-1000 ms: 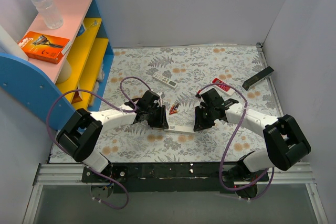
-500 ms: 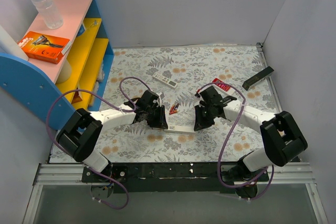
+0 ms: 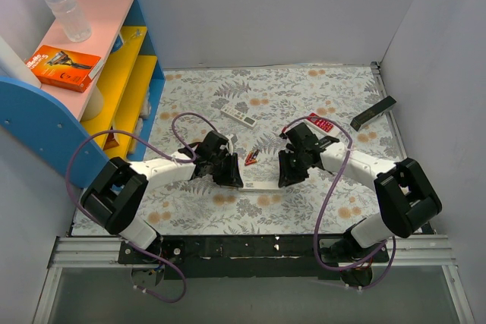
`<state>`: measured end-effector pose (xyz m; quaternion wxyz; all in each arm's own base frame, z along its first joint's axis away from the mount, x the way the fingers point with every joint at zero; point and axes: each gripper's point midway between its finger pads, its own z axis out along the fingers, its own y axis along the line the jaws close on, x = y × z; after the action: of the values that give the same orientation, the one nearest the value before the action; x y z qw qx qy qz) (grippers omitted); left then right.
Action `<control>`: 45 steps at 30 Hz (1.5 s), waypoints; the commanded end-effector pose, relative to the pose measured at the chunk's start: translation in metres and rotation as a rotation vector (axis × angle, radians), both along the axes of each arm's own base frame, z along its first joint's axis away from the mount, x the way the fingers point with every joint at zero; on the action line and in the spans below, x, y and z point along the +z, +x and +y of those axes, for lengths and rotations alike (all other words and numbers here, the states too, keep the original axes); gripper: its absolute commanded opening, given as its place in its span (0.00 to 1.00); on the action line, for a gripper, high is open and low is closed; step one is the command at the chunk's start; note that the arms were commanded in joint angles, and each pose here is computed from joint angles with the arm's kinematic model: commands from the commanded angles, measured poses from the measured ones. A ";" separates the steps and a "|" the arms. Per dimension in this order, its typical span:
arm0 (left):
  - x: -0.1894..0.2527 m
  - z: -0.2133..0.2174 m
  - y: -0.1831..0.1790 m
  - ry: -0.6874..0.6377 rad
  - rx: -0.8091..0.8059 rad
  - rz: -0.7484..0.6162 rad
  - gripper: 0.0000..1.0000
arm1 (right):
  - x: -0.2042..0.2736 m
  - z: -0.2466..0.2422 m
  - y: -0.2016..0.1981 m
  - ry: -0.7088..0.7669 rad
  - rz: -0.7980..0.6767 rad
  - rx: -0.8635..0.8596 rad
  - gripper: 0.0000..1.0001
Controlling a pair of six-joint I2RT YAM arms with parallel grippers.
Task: Load the batteries into the remote control
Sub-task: Load the battery cover into the remote control, then reset both arms
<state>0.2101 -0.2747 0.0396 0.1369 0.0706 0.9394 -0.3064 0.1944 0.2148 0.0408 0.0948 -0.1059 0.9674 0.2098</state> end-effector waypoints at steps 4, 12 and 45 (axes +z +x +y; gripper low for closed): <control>0.024 -0.008 0.010 -0.030 0.021 -0.106 0.31 | 0.069 0.006 0.051 0.033 -0.307 -0.053 0.47; 0.104 0.026 0.059 -0.018 0.240 -0.379 0.79 | 0.178 -0.070 0.092 -0.117 -0.749 -0.277 0.70; 0.389 0.234 0.017 -0.235 1.007 -1.277 0.98 | 0.340 -0.188 0.050 -0.115 -1.370 -0.692 0.82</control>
<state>0.2217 -0.0428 0.4356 0.7690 -0.2171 0.5560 -0.2291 0.2409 0.0305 0.3678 0.7101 0.0784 0.6997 0.0081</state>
